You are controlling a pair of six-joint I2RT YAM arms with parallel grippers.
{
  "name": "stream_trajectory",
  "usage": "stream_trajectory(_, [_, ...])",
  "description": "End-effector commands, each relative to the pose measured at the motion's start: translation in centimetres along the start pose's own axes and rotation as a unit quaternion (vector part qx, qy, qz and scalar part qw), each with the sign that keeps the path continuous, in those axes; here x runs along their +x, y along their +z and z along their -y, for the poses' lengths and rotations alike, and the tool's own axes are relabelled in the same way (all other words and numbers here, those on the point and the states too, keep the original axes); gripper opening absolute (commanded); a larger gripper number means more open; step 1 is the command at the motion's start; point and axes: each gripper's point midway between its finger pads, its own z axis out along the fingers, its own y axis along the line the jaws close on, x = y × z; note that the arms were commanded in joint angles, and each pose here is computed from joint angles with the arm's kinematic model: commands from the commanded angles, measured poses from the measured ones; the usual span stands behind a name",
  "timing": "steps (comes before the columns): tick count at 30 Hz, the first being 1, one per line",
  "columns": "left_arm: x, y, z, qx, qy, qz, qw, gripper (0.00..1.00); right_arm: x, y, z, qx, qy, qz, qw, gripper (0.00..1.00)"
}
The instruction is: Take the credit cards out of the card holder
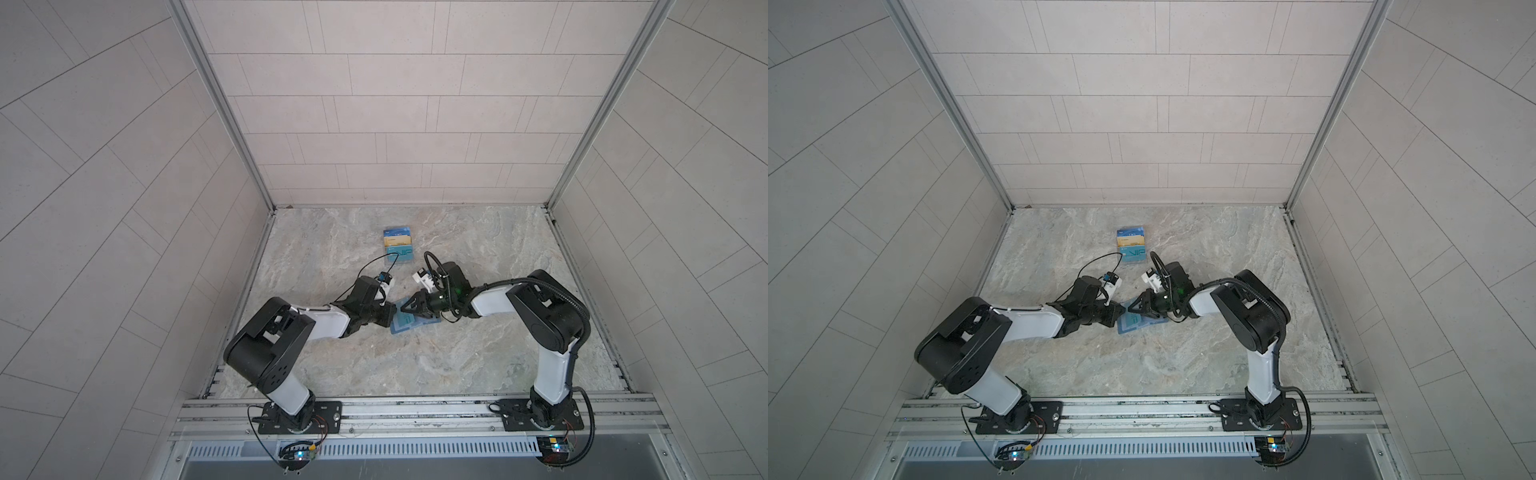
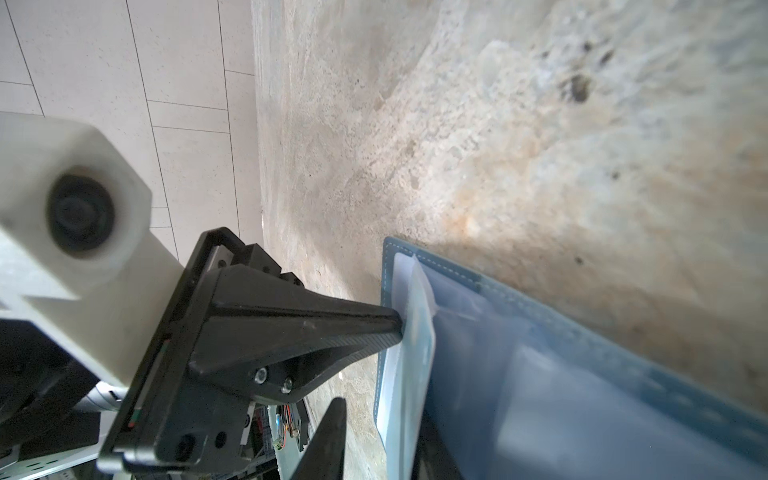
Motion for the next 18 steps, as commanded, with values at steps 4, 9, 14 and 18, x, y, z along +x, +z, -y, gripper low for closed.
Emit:
stream_trajectory(4, [4.6,-0.3,-0.8,-0.016,-0.018,-0.069,0.997,0.00,0.8,1.3,0.8,0.011,0.015,-0.027,0.999,0.30])
stream_trajectory(9, [3.2,-0.8,-0.6,-0.019,-0.011,-0.049,0.999,0.00,1.1,1.6,2.0,0.022,0.033,-0.027,0.999,0.28])
stream_trajectory(14, [1.5,-1.0,-0.2,-0.018,-0.001,-0.031,0.999,0.00,1.2,1.7,2.2,0.020,0.038,-0.025,0.999,0.26])
stream_trajectory(18, [0.8,-0.8,0.2,-0.011,0.007,-0.025,1.000,0.00,1.2,1.6,2.3,0.020,0.039,-0.024,0.999,0.26])
